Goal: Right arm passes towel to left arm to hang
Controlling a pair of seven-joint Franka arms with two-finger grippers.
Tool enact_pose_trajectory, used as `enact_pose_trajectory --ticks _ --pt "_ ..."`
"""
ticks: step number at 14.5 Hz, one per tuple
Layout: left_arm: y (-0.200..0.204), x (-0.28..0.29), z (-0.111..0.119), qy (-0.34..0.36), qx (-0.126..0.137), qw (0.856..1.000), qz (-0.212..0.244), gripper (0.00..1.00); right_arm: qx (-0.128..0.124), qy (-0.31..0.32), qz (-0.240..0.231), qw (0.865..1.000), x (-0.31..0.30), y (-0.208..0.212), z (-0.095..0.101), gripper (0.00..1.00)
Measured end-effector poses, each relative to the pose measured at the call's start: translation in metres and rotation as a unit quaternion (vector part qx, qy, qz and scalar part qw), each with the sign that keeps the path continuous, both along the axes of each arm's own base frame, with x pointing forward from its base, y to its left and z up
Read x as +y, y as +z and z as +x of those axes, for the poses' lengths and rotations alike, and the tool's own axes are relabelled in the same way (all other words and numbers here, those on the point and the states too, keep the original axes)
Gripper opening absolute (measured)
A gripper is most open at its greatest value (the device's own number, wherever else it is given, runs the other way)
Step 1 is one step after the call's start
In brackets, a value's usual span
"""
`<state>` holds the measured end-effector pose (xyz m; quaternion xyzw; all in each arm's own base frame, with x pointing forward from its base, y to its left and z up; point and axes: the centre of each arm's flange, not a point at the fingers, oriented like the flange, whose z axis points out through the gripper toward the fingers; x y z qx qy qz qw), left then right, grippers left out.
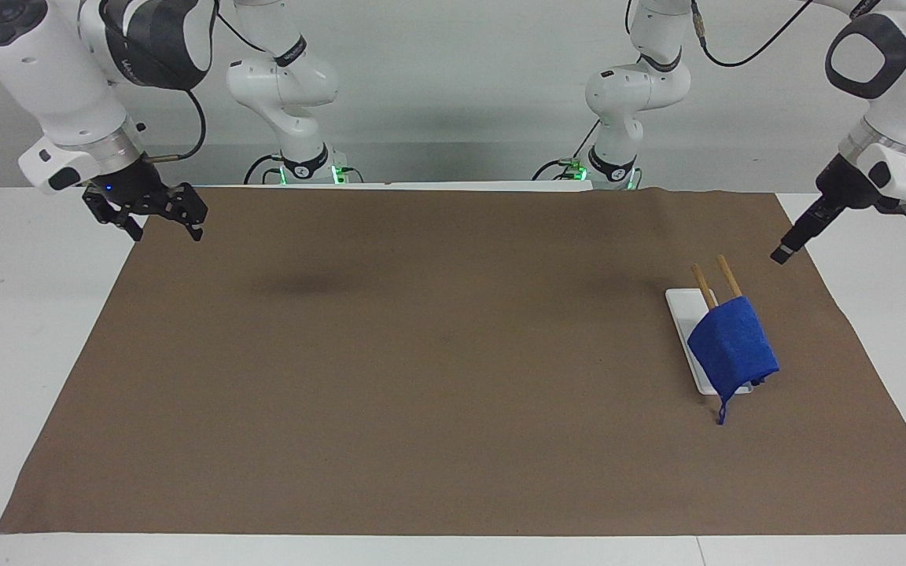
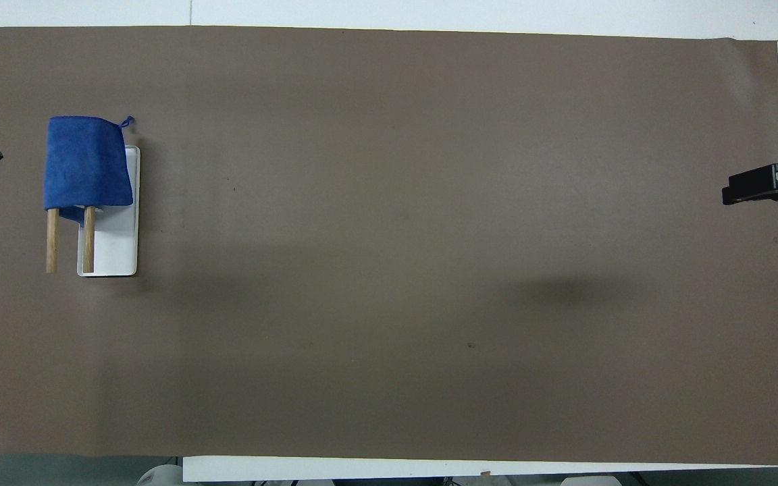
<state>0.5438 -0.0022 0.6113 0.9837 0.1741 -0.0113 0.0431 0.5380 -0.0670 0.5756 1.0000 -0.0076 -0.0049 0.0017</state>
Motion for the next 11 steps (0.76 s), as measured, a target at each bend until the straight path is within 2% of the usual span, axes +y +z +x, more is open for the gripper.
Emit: enact_pose_trajectory --ticks 2,3,5,11 --pt "0.013 -0.028 -0.011 -0.099 0.025 0.994 0.035 1.0 0.0 0.0 0.0 1.0 0.0 0.0 0.0 1.0" --pt "0.015 -0.042 -0.014 -0.126 0.03 0.99 0.048 1.0 0.0 0.0 0.0 1.0 0.0 0.0 0.0 1.0" --pt "0.015 -0.056 -0.016 -0.148 0.033 0.987 0.054 1.0 0.0 0.0 0.0 1.0 0.0 0.0 0.0 1.0" --pt "0.012 -0.034 -0.017 -0.181 0.04 0.982 0.037 1.0 0.0 0.0 0.0 1.0 0.0 0.0 0.0 1.0"
